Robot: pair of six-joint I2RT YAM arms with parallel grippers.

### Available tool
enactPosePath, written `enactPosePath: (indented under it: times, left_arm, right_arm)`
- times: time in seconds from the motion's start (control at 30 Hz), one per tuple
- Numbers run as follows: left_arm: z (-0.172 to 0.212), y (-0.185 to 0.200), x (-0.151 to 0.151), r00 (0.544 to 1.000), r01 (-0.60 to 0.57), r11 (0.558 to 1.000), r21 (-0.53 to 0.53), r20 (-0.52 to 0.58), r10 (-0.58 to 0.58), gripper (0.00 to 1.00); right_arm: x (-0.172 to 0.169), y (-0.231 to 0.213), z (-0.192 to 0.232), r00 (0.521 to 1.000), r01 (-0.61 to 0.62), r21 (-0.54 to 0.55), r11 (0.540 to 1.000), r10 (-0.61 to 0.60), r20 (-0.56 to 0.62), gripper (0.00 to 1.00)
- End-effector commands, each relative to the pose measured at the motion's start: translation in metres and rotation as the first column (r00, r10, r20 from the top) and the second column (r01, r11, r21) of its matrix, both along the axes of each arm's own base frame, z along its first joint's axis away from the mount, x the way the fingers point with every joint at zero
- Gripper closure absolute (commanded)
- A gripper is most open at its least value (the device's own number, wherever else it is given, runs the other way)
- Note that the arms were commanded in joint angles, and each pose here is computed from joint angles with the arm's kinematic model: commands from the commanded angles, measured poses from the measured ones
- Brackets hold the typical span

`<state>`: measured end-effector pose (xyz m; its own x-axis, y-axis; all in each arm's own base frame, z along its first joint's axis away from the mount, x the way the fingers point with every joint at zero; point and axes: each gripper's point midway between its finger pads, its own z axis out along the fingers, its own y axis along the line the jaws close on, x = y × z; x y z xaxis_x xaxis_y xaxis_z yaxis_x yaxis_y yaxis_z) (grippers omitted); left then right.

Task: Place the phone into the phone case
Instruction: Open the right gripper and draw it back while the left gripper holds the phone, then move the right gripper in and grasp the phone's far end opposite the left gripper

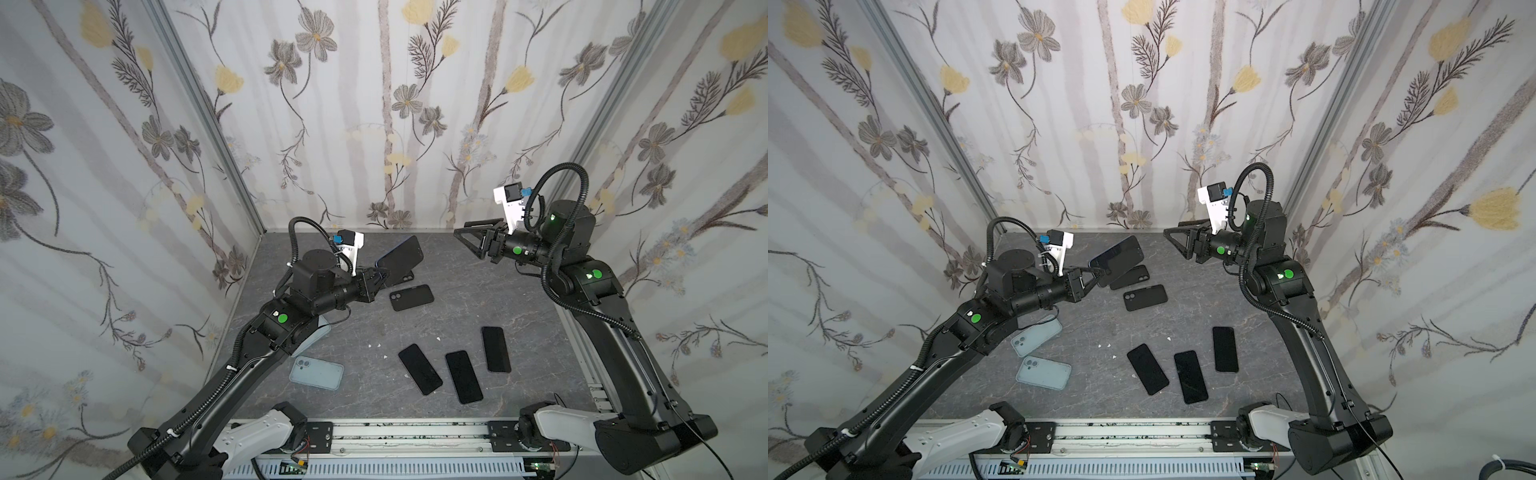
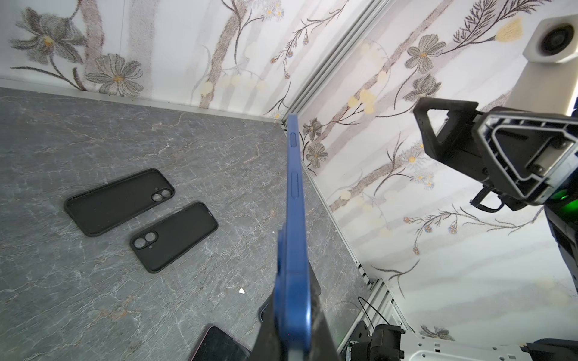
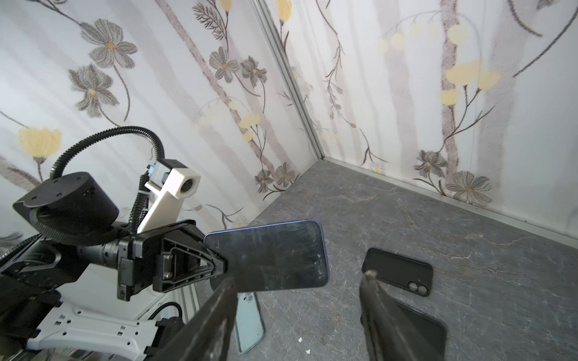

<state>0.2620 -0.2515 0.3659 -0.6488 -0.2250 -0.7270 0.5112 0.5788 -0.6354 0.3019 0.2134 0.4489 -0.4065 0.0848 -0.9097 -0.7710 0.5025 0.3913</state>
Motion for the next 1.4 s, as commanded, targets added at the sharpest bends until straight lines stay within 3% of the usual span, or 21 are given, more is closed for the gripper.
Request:
enactPosePath:
  times: [0.0,0.23,0.4,0.5,0.73,0.93,1.17,1.3,1.37]
  left_arm:
    - [0.029,-0.015,0.004,0.990,0.089,0.994,-0.056,0.111,-0.082,1.00]
    - [0.051,-0.022,0.003,0.956,0.218,0.975,-0.048,0.211,-0.203,1.00]
    - [0.058,-0.027,-0.012,0.902,0.339,0.940,-0.039,0.297,-0.313,1.00]
    - [0.057,-0.029,-0.011,0.888,0.368,0.930,-0.011,0.302,-0.347,1.00]
    - [0.062,-0.034,-0.022,0.828,0.467,0.884,-0.026,0.363,-0.427,1.00]
    - [0.084,-0.030,-0.040,0.761,0.516,0.855,-0.044,0.481,-0.434,1.00]
    - [0.099,-0.031,-0.051,0.717,0.567,0.822,-0.049,0.521,-0.463,1.00]
    - [0.100,-0.032,-0.051,0.714,0.578,0.814,-0.058,0.519,-0.470,1.00]
    - [0.101,-0.034,-0.053,0.701,0.604,0.794,-0.066,0.517,-0.491,1.00]
  right_arm:
    - [-0.021,0.008,0.008,0.987,-0.123,0.008,0.992,0.122,0.105,0.33]
    - [-0.049,-0.001,0.015,0.956,-0.194,0.004,0.981,0.188,0.226,0.32]
    - [-0.061,-0.017,0.021,0.925,-0.211,-0.031,0.977,0.210,0.315,0.30]
    - [-0.061,-0.021,0.022,0.916,-0.222,-0.032,0.975,0.220,0.335,0.35]
    - [-0.057,-0.023,0.027,0.918,-0.258,-0.004,0.966,0.247,0.310,0.36]
    - [-0.064,-0.016,0.026,0.905,-0.369,0.064,0.927,0.343,0.253,0.33]
    - [-0.073,-0.005,0.024,0.887,-0.427,0.076,0.901,0.402,0.225,0.30]
    - [-0.085,0.009,0.025,0.861,-0.480,0.074,0.874,0.453,0.230,0.35]
    - [-0.090,0.013,0.027,0.854,-0.492,0.074,0.868,0.463,0.238,0.42]
